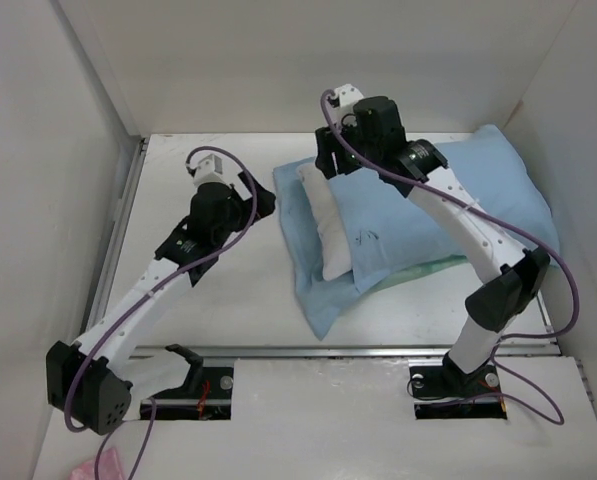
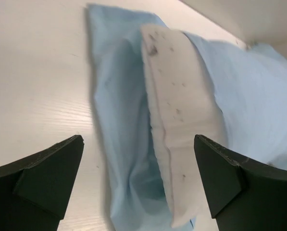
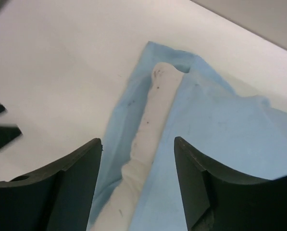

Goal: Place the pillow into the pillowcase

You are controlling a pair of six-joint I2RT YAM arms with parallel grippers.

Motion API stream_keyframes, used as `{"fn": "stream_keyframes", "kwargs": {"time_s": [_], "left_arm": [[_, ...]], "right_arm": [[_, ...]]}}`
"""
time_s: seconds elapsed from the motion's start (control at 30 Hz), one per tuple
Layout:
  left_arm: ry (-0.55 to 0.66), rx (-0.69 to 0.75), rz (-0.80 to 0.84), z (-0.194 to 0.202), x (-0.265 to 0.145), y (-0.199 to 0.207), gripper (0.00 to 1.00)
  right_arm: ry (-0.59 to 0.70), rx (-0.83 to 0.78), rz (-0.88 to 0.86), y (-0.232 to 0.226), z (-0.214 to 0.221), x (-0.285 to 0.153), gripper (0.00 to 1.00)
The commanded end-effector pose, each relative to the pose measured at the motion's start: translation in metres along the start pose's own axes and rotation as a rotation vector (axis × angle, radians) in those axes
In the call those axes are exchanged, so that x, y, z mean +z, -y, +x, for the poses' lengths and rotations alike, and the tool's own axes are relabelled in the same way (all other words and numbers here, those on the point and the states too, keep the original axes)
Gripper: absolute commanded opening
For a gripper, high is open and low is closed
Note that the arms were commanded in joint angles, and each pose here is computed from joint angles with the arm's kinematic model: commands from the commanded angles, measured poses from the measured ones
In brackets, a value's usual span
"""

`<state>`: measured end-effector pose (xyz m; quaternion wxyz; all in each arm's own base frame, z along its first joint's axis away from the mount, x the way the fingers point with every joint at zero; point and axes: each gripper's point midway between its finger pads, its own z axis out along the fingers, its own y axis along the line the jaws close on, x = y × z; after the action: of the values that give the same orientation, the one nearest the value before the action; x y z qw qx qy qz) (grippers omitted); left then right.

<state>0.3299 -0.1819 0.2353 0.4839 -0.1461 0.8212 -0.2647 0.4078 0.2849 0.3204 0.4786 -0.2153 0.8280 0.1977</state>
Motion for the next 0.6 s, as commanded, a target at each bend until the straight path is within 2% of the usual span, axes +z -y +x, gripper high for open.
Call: {"fn": "stream_keyframes", "kwargs": {"time_s": [0.0,0.1,0.2,0.3,0.33,0.4,0.5,0.57], "left_arm": [[0.028,-0.024,-0.211,-0.004,-0.003,-0.051,1.00],[0.028,-0.047,-0.234,-0.010,0.003,-0.063,1.00],[0.001,-0.044,-0.215,-0.007,0.014,-0.068,1.00],[-0.008,-0.040,-0.224,-0.004,0.021,-0.074,1.00],[-0.008,-0.040,-0.224,-0.004,0.021,-0.074,1.00],[-0.025,-0.033,-0.236,0.001,0.023,-0.081,1.00],[-0.040,-0.033,-0.233,0.008,0.024,-0.083,1.00],[-0.034,-0.025,-0.227,0.007,0.024,-0.082,1.00]], "right_arm": [[-0.070,-0.258,0.078,-0.019,0.018,-0.016,0.68],[-0.190,-0.419,0.052,-0.048,0.060,-0.005,0.71],[-0.283,-0.476,0.120,-0.045,0.084,0.015,0.73],[-0.296,-0.470,0.301,-0.026,0.085,0.035,0.78],[-0.297,-0.478,0.444,-0.005,0.081,0.033,0.81],[-0.310,-0.492,0.582,0.012,0.082,0.039,0.86],[-0.351,-0.518,0.609,0.016,0.098,0.052,0.91],[-0.354,-0.522,0.689,0.026,0.101,0.053,0.94]]}}
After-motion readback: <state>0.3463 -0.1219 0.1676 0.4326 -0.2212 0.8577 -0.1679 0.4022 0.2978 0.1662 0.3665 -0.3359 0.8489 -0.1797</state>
